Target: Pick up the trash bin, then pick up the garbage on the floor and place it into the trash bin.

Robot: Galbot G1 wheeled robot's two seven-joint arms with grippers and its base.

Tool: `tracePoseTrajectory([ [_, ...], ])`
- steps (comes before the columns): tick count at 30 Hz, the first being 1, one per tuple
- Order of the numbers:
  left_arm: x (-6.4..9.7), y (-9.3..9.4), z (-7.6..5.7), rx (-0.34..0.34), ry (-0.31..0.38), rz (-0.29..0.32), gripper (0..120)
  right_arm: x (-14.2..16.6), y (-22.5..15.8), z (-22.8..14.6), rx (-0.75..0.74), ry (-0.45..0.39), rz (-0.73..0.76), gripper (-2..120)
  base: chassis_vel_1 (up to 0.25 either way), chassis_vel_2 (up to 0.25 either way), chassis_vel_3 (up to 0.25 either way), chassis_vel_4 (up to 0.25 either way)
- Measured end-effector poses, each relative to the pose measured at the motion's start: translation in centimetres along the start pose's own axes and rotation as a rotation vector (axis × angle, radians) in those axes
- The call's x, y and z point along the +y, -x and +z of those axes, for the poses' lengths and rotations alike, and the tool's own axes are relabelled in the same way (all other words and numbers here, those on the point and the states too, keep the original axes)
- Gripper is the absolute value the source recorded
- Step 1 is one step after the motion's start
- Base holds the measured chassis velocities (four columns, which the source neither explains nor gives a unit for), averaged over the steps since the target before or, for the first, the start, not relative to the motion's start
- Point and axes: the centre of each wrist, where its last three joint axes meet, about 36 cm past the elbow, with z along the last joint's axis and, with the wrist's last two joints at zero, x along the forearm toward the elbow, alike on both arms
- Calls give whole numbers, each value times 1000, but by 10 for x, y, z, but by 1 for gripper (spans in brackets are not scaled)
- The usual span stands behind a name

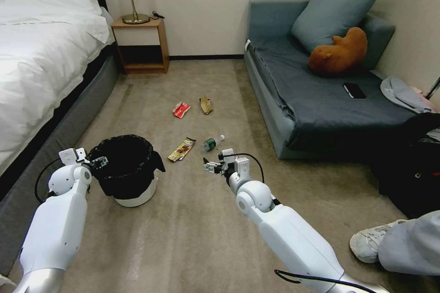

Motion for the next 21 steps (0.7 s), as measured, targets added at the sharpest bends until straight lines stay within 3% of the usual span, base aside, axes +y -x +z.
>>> tracePoseTrajectory([
  [4,-1,2,-2,16,-1,-12,74,0,-1,3,4,2,1,100,0,0,0,0],
  [6,-1,4,-3,28,1,-19,61,1,-2,4,6,4,-1,100,0,0,0,0],
  [15,-4,4,-7,46,2,-12,33,13,-4,6,9,-5,-26,100,0,0,0,0],
  [17,-4,3,-7,44,3,-12,28,13,-3,6,9,-5,-26,100,0,0,0,0],
  [19,0,2,-10,29,5,-13,15,13,1,4,10,-13,-20,100,0,0,0,0],
  [21,3,1,-10,19,7,-13,11,12,3,3,10,-16,-18,100,0,0,0,0],
])
